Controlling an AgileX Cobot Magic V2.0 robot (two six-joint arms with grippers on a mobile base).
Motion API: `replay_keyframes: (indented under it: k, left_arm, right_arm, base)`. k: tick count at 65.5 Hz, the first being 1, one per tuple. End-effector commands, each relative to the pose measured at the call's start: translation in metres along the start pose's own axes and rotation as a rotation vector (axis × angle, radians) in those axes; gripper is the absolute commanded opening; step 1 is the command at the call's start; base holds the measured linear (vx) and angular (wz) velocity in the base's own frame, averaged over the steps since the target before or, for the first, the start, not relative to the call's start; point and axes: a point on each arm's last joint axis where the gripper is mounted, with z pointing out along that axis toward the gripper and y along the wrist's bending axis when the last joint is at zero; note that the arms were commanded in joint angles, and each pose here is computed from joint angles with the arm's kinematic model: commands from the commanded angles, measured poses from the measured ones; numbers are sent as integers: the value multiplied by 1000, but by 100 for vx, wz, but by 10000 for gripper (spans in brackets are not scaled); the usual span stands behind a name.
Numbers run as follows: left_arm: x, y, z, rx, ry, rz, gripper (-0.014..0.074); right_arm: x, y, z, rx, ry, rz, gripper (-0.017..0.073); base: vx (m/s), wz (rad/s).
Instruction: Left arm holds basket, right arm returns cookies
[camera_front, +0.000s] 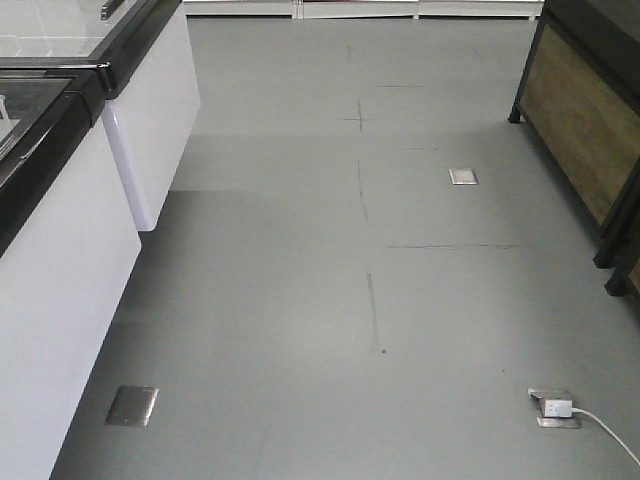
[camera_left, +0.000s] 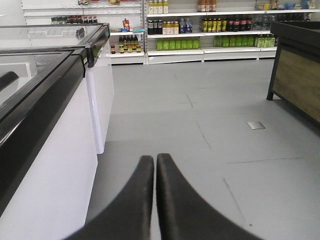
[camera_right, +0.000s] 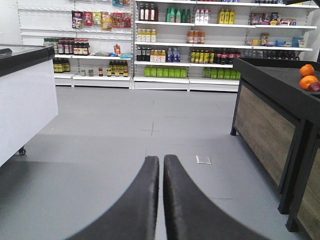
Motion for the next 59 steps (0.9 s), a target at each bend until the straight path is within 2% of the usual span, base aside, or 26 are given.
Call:
replay_keyframes:
  k: [1,59]
  left_arm:
    - [-17,-2,-4,14,-117,0,-8]
    - [-17,-2,-4,14,-117,0,-8]
  right_arm:
    - [-1,0,0,2,-67,-6,-10]
    - [-1,0,0,2,-68,-6,-10]
  base:
    - [0,0]
    - [0,0]
